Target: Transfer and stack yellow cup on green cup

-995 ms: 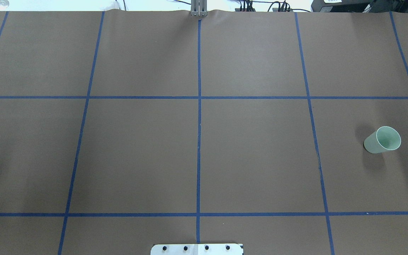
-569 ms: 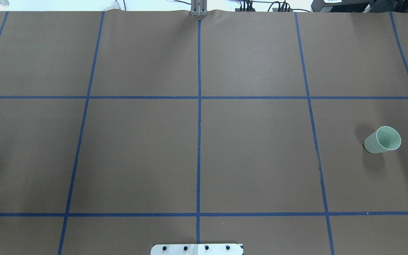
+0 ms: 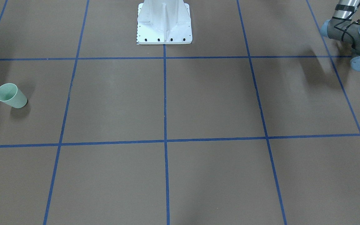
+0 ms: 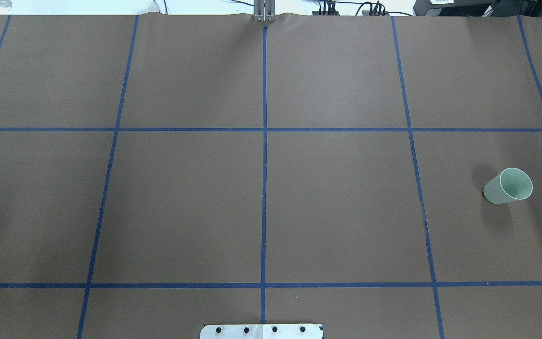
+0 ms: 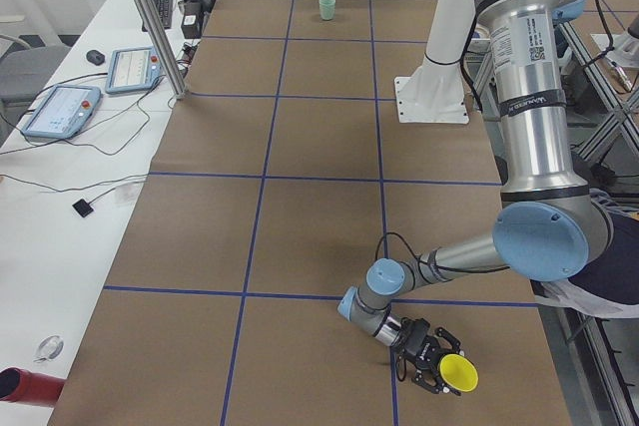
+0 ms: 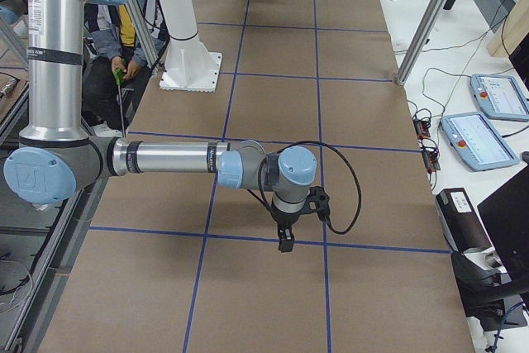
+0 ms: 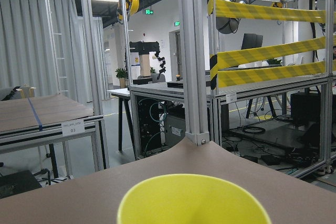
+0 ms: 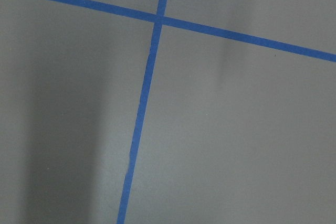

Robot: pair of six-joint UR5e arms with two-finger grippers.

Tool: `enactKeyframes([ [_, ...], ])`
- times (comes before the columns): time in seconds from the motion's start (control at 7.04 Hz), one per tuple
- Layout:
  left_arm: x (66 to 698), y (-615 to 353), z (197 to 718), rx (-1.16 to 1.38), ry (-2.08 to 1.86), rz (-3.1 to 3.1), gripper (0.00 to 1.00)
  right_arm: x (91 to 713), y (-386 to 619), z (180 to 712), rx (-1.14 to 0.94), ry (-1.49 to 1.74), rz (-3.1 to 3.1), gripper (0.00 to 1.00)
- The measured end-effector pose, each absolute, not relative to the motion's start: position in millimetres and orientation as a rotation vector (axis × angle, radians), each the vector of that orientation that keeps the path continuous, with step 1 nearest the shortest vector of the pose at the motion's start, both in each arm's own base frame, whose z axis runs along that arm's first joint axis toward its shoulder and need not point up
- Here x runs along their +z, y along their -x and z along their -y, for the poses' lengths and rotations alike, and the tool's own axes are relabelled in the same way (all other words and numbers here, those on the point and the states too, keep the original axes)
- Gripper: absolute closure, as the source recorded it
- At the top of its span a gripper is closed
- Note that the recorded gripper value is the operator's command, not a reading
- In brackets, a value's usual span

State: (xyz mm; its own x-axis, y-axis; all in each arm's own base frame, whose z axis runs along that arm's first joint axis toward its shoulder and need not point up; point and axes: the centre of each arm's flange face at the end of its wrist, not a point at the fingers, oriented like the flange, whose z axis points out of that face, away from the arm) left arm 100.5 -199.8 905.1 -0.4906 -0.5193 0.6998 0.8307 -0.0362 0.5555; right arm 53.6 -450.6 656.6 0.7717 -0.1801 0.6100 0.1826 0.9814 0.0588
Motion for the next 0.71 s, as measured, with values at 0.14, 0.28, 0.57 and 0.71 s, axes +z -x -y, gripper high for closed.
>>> enactKeyframes([
  [0.14,893,-85,190,-1.670,0.362,1.200,0.80,657,-53,451,-0.197,0.004,0.661,0.00],
  [0.28,877,-67,183,-1.615,0.316,1.170,0.81,656,-52,451,-0.197,0.004,0.662,0.00],
  [0.57,855,-41,186,-1.486,0.172,1.110,0.81,654,-52,452,-0.200,0.000,0.661,0.00],
  [0.71,849,-32,197,-1.424,0.082,1.071,0.81,652,-51,453,-0.204,-0.013,0.661,0.00],
])
